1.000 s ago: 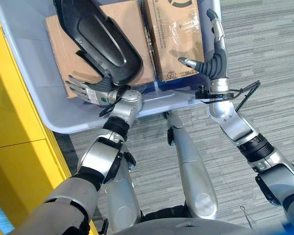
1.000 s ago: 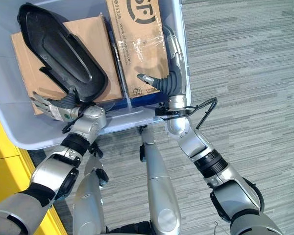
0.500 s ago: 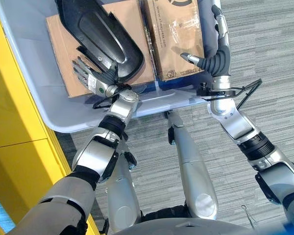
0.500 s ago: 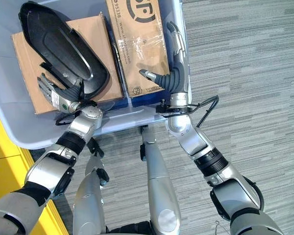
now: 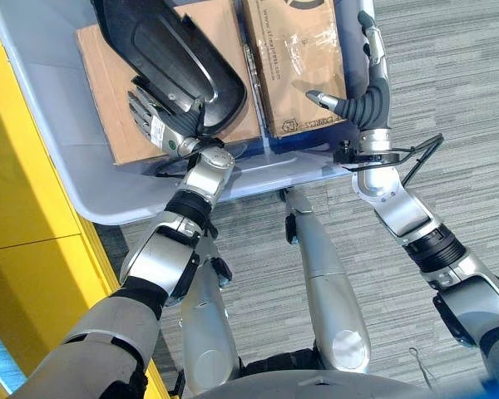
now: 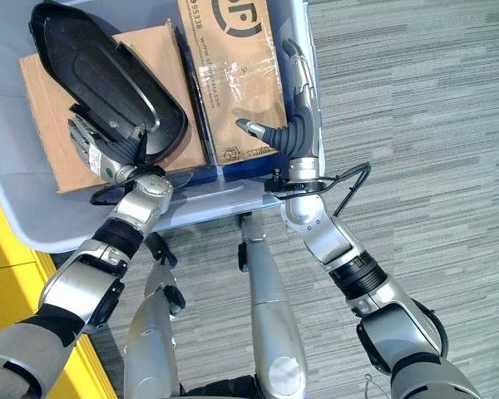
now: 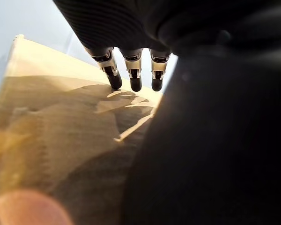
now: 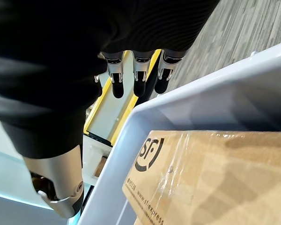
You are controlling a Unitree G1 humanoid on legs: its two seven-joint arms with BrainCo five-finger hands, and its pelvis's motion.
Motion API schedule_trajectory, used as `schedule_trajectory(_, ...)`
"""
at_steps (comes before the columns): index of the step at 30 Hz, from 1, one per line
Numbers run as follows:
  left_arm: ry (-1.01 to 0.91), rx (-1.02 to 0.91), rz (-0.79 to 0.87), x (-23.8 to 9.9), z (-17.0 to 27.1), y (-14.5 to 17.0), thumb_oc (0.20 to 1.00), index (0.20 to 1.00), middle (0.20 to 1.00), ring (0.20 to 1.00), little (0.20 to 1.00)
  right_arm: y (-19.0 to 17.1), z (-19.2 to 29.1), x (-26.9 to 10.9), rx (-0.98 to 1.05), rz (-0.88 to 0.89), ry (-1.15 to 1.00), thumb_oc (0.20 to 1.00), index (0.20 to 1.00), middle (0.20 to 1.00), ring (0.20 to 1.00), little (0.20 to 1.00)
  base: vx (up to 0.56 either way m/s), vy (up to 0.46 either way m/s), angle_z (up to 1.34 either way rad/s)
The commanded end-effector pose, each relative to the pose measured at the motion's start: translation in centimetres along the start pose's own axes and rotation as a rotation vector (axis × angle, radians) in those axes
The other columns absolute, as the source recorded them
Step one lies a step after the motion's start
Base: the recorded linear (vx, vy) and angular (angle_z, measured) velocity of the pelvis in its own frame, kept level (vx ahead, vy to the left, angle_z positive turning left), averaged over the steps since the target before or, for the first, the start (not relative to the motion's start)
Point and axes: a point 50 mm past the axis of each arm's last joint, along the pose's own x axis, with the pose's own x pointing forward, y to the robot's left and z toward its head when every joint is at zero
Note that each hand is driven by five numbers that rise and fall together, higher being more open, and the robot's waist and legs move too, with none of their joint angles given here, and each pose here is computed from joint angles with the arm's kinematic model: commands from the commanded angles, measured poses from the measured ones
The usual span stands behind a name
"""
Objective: Move parts from the plastic box to the shelf.
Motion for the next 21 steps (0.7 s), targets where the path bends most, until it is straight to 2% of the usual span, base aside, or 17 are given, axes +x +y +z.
schedule_trajectory(1,0.175,0.076,-0.168,-0.2,-3.1,-0.8,1.0,1.0,1.0,1.0,1.0,-0.5,0.9,0.4,0.073,-0.033,-0.015,1.0,1.0,1.0,1.0,1.0,0.0,0.0,0.0)
schedule_trajectory(7,0.322,0.074,-0.319,-1.6,-5.4,-1.6,1.0,1.0,1.0,1.0,1.0,-0.9,1.2,0.7,0.064,-0.031,-0.022,1.0,1.0,1.0,1.0,1.0,0.0,0.006,-0.01)
schedule_trajectory(11,0.423,-0.009,-0.369,-2.3,-6.6,-1.9,1.0,1.0,1.0,1.0,1.0,-1.2,1.4,1.1,0.059,-0.036,-0.026,1.0,1.0,1.0,1.0,1.0,0.0,0.0,0.0)
schedule_trajectory(19,0.462,-0.149,-0.421,-3.9,-6.5,-2.7,1.0,1.0,1.0,1.0,1.0,-1.8,1.7,1.3,0.056,-0.054,-0.034,1.0,1.0,1.0,1.0,1.0,0.01,-0.004,-0.03)
schedule_trajectory(21,0.45,-0.176,-0.439,-4.0,-6.4,-2.8,0.2,0.2,0.2,0.2,0.2,-1.8,1.8,1.4,0.056,-0.063,-0.036,1.0,1.0,1.0,1.0,1.0,0.0,0.0,0.0)
